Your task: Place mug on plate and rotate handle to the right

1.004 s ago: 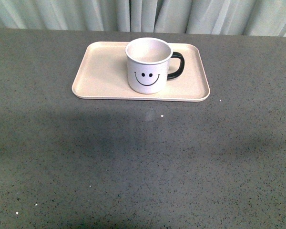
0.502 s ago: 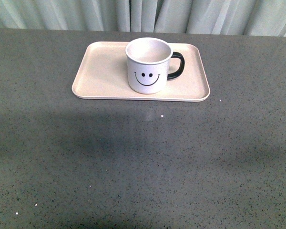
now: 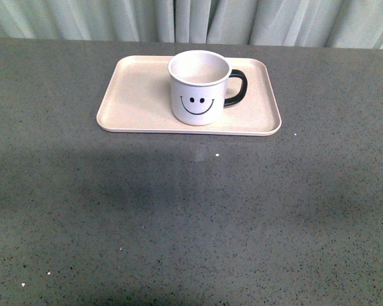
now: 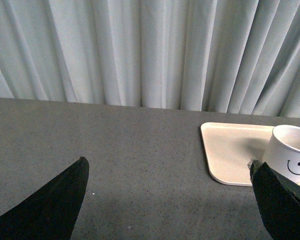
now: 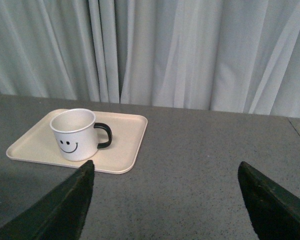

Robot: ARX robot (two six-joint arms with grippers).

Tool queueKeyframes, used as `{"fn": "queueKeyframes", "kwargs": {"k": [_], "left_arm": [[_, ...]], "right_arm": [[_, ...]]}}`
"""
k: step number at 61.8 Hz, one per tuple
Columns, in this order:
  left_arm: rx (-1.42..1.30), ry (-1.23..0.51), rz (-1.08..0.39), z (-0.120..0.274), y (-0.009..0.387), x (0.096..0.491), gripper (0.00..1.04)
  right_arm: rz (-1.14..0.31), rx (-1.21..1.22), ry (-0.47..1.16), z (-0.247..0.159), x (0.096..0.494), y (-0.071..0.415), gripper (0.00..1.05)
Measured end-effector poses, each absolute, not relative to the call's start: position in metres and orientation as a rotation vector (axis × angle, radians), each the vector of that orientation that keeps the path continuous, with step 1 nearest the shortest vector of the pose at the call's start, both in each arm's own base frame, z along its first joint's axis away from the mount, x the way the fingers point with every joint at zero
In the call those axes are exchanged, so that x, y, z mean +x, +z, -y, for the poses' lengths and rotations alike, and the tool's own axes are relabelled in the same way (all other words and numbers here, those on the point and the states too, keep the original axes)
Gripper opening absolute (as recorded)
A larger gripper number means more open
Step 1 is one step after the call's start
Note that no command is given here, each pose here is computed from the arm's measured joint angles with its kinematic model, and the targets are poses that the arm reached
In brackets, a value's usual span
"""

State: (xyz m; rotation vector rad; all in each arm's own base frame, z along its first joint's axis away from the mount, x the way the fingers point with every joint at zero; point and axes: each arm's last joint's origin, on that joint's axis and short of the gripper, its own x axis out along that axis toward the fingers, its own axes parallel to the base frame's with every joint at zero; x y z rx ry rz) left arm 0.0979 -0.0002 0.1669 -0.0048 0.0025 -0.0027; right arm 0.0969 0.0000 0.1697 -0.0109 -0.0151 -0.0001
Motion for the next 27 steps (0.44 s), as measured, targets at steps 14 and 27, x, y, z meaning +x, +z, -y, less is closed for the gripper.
{"fn": "queueKeyframes", "kwargs": {"k": [14,27], "left_arm": [[-0.005,-0.003,-0.002,0.0002,0.1669,0.0979,0.95],[-0.005,-0.003,-0.002,0.0002,0.1669,0.0979,0.95]], "right_arm": [[0.015,-0.01,0.0,0.0,0.0969,0.1697,0.96],[0.015,-0.01,0.0,0.0,0.0969,0.1697,0.96]]}}
